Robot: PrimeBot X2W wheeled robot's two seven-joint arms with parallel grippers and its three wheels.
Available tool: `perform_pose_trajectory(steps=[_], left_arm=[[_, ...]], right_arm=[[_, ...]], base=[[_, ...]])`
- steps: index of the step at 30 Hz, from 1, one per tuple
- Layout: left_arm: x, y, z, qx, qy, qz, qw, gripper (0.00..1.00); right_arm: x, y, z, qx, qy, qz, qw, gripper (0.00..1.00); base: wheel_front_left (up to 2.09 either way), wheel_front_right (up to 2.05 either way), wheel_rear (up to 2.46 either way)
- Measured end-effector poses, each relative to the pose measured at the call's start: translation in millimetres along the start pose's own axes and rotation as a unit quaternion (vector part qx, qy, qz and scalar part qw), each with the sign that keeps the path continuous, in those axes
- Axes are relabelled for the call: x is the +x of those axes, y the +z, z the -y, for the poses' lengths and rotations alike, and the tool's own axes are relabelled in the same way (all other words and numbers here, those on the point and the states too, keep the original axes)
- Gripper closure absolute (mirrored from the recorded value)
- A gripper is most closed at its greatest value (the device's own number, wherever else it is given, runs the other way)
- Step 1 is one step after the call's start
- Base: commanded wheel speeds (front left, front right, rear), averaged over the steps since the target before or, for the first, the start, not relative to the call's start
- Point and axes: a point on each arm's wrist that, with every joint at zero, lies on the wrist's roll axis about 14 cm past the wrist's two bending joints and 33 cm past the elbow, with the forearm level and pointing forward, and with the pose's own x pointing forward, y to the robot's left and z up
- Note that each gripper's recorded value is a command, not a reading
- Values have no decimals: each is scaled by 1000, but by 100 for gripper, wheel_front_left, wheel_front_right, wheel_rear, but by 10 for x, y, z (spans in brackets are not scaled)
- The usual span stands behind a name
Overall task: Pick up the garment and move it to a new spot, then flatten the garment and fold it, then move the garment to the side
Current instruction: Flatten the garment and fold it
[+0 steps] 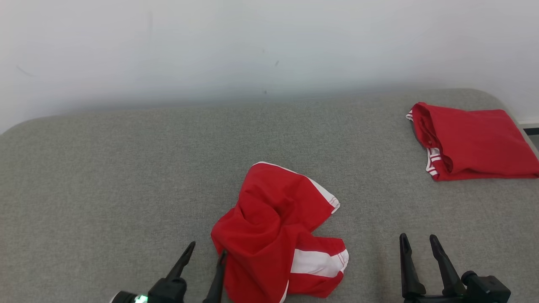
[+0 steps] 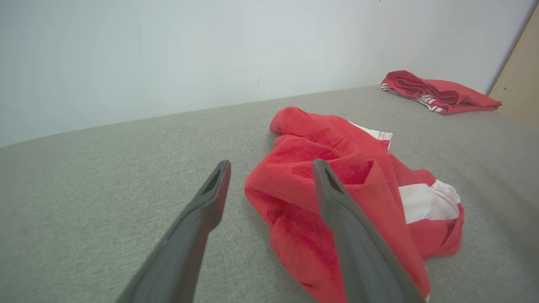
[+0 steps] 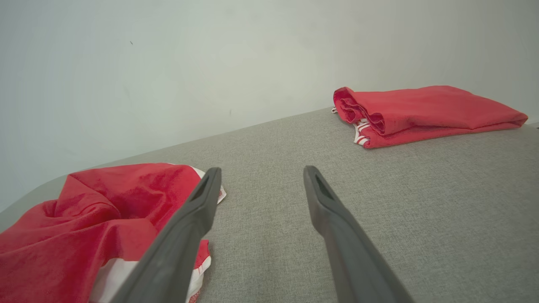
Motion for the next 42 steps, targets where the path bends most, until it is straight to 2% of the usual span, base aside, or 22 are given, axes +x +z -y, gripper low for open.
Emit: perform_pose_trajectory(steps=[7, 15, 16, 17, 18, 19, 21, 24, 28, 32, 35, 37, 40, 42], left_arm=[[-67, -331, -137, -17, 19, -54, 998, 0], [1, -674, 116, -57, -17, -111, 992, 0], [26, -699, 150, -68, -19, -115, 991, 8], [50, -725, 180, -83, -19, -119, 989, 26], [68, -763, 218, -86, -27, -126, 988, 73], [99, -774, 234, -93, -27, -128, 987, 100], [160, -789, 183, -96, -19, -130, 987, 100], [252, -694, -74, -85, 20, -113, 990, 100], [374, -268, -517, -32, 70, -50, 996, 100], [326, 131, -849, 38, 115, 7, 993, 100], [213, 177, -903, 74, 128, 14, 989, 100], [185, 152, -865, 75, 125, 12, 989, 100], [111, -72, -682, 41, 108, -16, 993, 99], [79, -160, -652, 28, 111, -28, 993, 0]], right_arm=[[-4, -8, 53, -1, -8, -1, 1000, 0], [6, -1, 105, -5, -16, -1, 1000, 0], [3, -4, 116, -5, -18, -1, 1000, 0], [0, -8, 128, -6, -20, -2, 1000, 0], [-2, -6, 136, -6, -21, -2, 1000, 0], [-2, -5, 145, -6, -23, -2, 1000, 0], [0, 3, 158, -7, -25, 0, 1000, 0], [-4, 14, 175, -7, -27, 1, 1000, 0], [9, 45, 186, -8, -28, 6, 1000, 0], [23, 55, 140, -6, -21, 8, 1000, 0], [25, 46, 96, -1, -15, 7, 1000, 0], [27, 44, 83, -1, -13, 7, 1000, 0], [32, 22, 47, 1, -8, 4, 1000, 0], [30, 10, 36, 2, -6, 2, 1000, 0]], base=[[0, 0, 0], [0, 0, 0], [0, 0, 0], [0, 0, 0], [0, 0, 0], [0, 0, 0], [0, 0, 0], [0, 0, 0], [0, 0, 0], [0, 0, 0], [0, 0, 0], [0, 0, 0], [0, 0, 0], [0, 0, 0]])
